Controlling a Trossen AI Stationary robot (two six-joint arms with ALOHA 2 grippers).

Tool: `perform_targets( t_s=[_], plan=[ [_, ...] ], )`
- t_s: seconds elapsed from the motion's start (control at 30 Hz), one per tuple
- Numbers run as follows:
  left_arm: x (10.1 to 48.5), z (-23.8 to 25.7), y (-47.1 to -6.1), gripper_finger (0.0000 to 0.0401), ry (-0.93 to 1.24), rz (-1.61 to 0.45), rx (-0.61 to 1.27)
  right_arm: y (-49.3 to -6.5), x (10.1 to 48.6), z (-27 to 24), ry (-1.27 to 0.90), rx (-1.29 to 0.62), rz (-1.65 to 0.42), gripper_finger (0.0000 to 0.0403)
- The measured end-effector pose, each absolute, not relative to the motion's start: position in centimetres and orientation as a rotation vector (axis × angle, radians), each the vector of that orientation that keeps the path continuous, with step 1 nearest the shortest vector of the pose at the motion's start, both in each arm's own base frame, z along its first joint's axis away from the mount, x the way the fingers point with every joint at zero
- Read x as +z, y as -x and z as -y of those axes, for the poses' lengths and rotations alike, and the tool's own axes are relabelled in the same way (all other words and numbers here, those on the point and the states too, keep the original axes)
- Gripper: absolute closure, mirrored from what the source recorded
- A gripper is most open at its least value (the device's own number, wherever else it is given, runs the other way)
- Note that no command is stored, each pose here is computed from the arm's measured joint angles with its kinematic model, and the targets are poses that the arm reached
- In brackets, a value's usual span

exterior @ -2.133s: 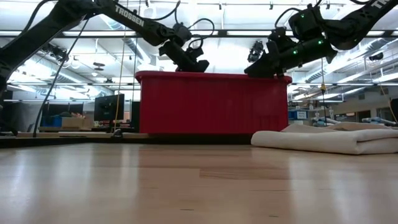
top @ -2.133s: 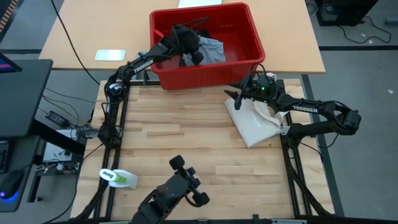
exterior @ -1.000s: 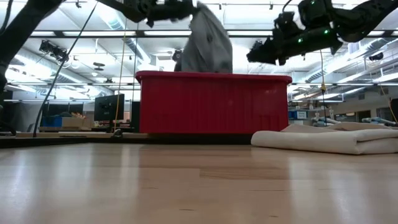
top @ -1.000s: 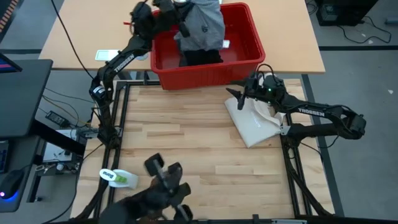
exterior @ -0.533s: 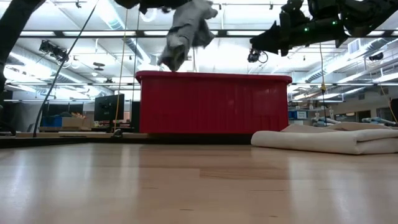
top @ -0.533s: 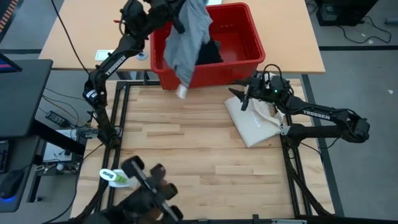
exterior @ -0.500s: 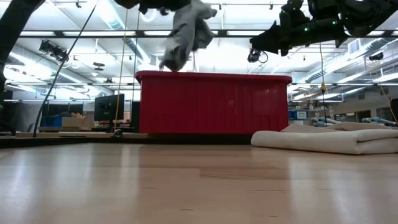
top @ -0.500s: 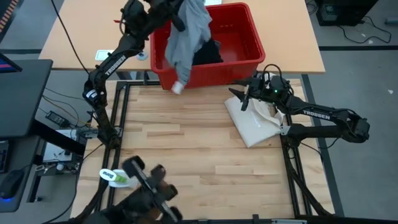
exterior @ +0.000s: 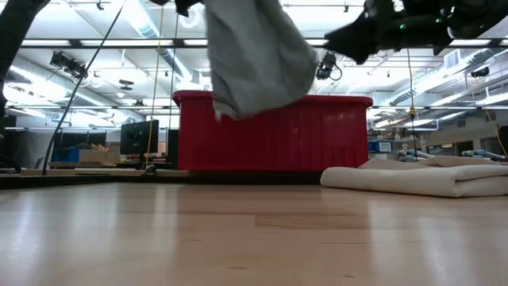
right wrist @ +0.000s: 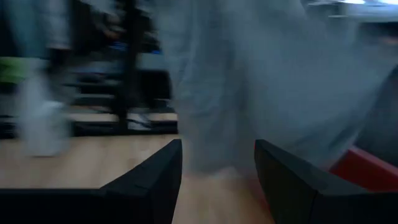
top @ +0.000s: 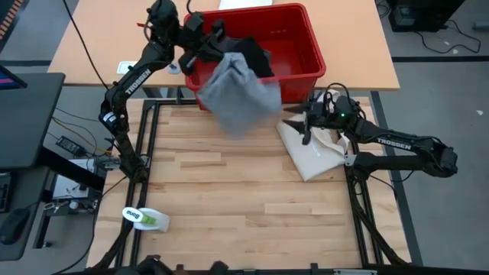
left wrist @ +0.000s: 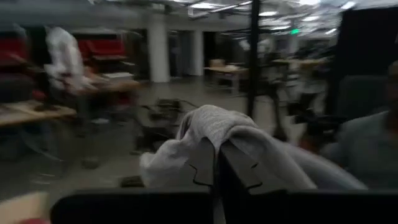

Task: Fold Laundry from Bin
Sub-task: Fold the gray shirt

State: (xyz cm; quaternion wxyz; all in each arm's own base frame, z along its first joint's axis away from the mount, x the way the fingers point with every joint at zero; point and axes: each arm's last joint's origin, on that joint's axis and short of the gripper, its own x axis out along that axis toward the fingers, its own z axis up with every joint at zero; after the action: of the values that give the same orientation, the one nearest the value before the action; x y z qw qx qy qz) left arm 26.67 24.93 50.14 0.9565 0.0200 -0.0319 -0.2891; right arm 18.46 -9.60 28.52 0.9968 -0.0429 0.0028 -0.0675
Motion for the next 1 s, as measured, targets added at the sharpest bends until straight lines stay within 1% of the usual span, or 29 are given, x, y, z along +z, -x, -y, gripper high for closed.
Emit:
perform_targets(
  t_s=[0.07, 0.13, 0.2, 0.23, 0.27, 0.33, 0.47, 0.53, 0.6, 0.63, 0.67, 0.7, 0.77, 0.83, 0.93, 1.0],
  plan=[
    [50.1, -24.7, -27.0, 0.0383, -0.034, 0.066, -0.59, -18.3, 28.8, 9.0, 0.091, -0.076, 0.012, 0.0194],
    [49.7, -24.5, -27.6, 0.0379, 0.026, 0.054, -0.539, -18.3, 29.1, 8.7, 0.073, -0.098, 0.024, 0.0194],
    [49.1, -23.3, -28.5, 0.0378, 0.035, 0.018, -0.643, -18.3, 29.1, 8.3, 0.049, -0.128, 0.01, 0.0194],
    [48.9, -22.5, -29.1, 0.0378, 0.019, 0.014, -0.698, -18.3, 28.9, 8.1, 0.049, -0.117, -0.008, 0.0194],
    [48.8, -21.7, -29.7, 0.0379, -0.004, 0.024, -0.704, -18.3, 28.8, 7.8, 0.052, -0.086, -0.026, 0.0194],
    [48.6, -20.8, -30.8, 0.0381, 0.007, 0.026, -0.587, -18.4, 28.6, 7.2, 0.049, -0.027, -0.043, 0.0194],
    [47.7, -19.2, -31.7, 0.0384, -0.023, -0.051, -0.393, -18.3, 28.8, 6.2, -0.009, 0.001, -0.046, 0.0194],
    [47.2, -16.9, -32.1, 0.0386, -0.142, -0.157, -0.214, -18.2, 28.7, 5.4, -0.02, 0.031, -0.061, 0.0194],
    [46.6, -14.1, -32.7, 0.0387, -0.311, -0.323, -0.014, -18.0, 28.9, 4.8, -0.018, 0.02, -0.063, 0.0194],
    [46.1, -12.8, -33.0, 0.0387, -0.368, -0.416, 0.062, -17.9, 29.0, 4.5, -0.017, 0.005, -0.058, 0.0194],
    [45.6, -11.6, -33.2, 0.0387, -0.398, -0.49, 0.096, -17.8, 29.1, 4.2, -0.016, -0.011, -0.056, 0.0194],
    [45.1, -10.6, -33.3, 0.0386, -0.408, -0.561, 0.112, -17.8, 29.1, 4.0, -0.016, -0.025, -0.061, 0.0194],
    [43.9, -8.8, -33.6, 0.0384, -0.394, -0.675, 0.067, -17.8, 29.0, 3.5, -0.015, -0.021, -0.072, 0.0194],
    [42.8, -7.1, -33.9, 0.0379, -0.327, -0.756, 0.027, -17.9, 28.8, 3.1, -0.018, -0.013, -0.094, 0.0194],
    [41.3, -4.9, -34.1, 0.0374, -0.197, -0.891, 0.023, -18.2, 28.0, 2.5, -0.031, -0.017, -0.167, 0.0194],
    [40.6, -3.6, -34.1, 0.0373, -0.175, -0.964, 0.034, -18.4, 27.3, 2.1, -0.033, -0.034, -0.224, 0.0194]
  ],
)
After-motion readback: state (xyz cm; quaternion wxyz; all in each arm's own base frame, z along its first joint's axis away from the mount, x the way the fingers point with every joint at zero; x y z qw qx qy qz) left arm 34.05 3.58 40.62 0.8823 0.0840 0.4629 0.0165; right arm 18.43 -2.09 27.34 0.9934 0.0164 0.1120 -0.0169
